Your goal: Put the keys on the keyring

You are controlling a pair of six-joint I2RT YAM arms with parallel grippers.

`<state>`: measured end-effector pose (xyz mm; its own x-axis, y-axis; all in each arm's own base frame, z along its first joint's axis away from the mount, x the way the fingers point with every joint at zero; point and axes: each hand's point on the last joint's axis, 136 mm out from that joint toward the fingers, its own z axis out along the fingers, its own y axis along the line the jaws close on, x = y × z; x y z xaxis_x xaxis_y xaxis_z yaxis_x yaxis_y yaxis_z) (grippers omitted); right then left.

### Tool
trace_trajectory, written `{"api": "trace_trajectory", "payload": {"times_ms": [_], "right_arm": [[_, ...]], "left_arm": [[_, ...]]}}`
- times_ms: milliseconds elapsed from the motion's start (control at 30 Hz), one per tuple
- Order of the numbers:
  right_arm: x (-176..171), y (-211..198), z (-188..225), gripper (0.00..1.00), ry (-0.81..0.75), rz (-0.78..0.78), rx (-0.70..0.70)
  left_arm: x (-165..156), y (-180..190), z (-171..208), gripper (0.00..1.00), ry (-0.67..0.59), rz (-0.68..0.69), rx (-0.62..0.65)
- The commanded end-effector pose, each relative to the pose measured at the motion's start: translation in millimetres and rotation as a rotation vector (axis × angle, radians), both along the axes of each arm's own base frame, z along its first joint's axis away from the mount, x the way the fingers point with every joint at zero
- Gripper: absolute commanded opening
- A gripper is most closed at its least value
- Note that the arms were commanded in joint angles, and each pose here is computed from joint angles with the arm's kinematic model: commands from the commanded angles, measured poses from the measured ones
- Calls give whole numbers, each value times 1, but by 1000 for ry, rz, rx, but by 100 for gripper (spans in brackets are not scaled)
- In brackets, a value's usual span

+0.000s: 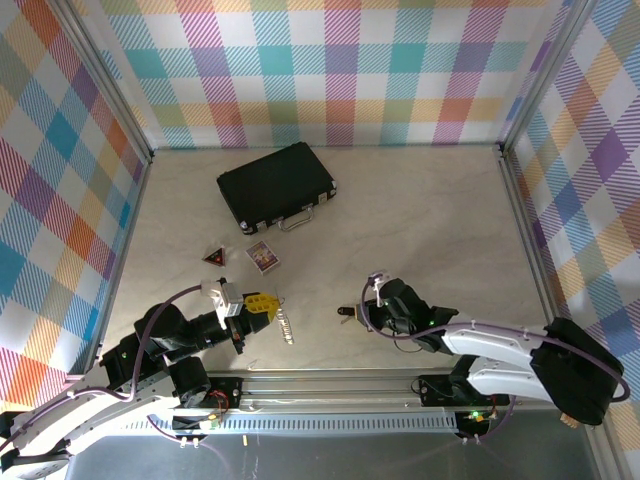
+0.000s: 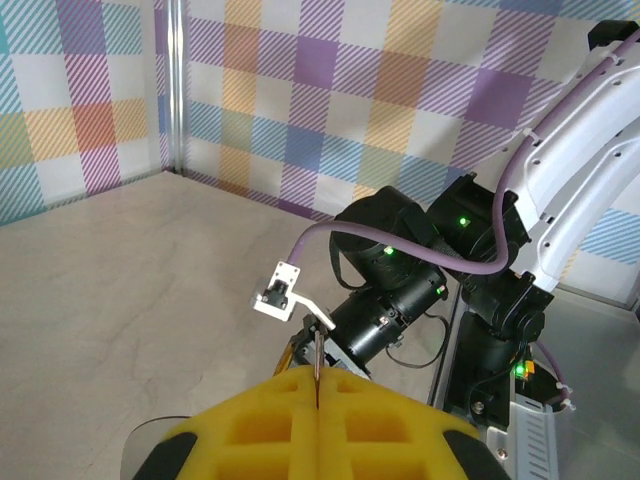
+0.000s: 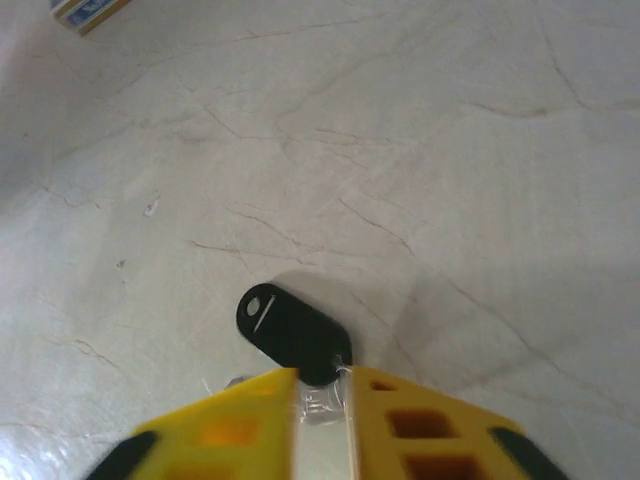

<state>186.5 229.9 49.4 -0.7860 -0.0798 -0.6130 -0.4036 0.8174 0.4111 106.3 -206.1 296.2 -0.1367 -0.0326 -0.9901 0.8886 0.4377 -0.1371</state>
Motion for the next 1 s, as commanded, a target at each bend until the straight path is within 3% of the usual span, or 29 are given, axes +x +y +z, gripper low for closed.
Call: {"api": "trace_trajectory", "payload": {"times_ms": [0,200,300,533,967], "right_arm": [[-8,-12,4,36,25,-4,-55],[-19,-33,24,54,104,-35,-138],[-22,-34,29,56,199,-7,-182],[-7,-21,35,55,360,129,-174],[2,-7,-3,48,557,257,-112]], "left_arm": [[-2,3,17,0,-31,-2,-53],[-2,3,18,0,-35,-5,-59],[-3,3,17,0,-35,-8,-59],[-6,2,20,0,-38,-24,-67],[-6,0,18,0,-31,-33,-60]]}}
